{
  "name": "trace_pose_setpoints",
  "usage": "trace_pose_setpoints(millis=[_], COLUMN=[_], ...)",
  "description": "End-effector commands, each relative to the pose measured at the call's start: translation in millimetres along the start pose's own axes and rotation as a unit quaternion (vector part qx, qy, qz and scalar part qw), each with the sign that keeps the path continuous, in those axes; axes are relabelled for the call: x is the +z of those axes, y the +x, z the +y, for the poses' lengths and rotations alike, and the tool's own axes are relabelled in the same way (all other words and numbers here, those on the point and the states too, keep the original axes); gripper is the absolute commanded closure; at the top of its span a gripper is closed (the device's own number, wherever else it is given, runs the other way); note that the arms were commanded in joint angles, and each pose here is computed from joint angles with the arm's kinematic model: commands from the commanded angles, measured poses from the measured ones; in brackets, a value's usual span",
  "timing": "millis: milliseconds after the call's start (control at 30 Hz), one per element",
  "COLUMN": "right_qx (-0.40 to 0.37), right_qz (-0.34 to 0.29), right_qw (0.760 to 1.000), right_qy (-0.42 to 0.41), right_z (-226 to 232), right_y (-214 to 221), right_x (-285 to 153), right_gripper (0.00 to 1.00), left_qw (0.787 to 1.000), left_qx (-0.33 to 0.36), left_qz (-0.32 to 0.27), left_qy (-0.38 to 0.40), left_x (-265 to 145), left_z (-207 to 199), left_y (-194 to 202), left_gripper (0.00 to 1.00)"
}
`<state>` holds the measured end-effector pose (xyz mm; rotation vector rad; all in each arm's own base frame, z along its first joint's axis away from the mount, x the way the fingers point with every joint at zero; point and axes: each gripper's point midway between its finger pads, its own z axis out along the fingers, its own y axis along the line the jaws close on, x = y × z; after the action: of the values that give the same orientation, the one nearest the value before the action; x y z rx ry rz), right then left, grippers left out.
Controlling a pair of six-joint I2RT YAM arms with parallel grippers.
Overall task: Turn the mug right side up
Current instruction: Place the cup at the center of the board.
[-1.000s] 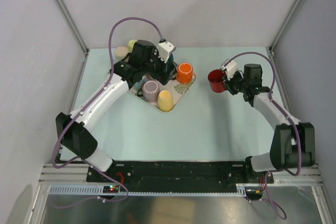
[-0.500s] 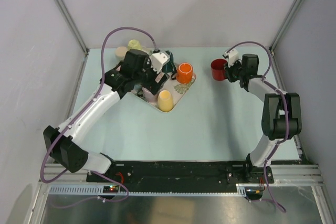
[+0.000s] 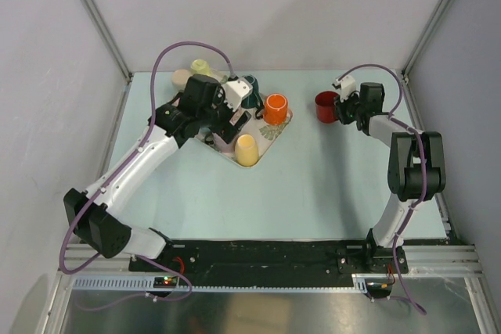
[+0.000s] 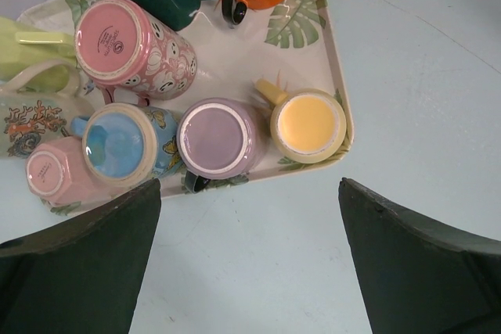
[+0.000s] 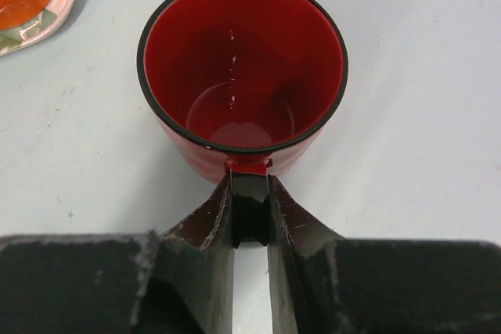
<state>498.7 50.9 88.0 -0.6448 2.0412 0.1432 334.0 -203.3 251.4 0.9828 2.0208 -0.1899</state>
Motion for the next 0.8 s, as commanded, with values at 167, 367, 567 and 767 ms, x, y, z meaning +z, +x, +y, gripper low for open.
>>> trace_pose_setpoints(millis=[167,367,567,767], right_qx=[-0.022,-0.011,-0.004,-0.003], right_qz=[-0.04,-0.026,-0.026,-0.026], right_qw=[0.999,0.999,0.999,0.999], right_qy=[0.017,0.024,0.028,0.028], right_z=[-12,-16,-19,-19], right_y=[-38,-31,-31,-32], right_x=[-2,-5,-7,-8], right_gripper=[0.8,0.69,0.67,0.66], left_qw=[1.0,1.0,1.0,1.0], left_qx=[0.004,-0.003,-0.006,-0.006], left_qz=[-0.015,-0.011,-0.009,-0.009], left_qy=[0.002,0.005,0.011,0.012], left_x=[-5,-3,-1,0], left_z=[0,-3,-5,-6], left_y=[-10,-7,-6,-6], left_gripper=[0.01,0.02,0.02,0.02])
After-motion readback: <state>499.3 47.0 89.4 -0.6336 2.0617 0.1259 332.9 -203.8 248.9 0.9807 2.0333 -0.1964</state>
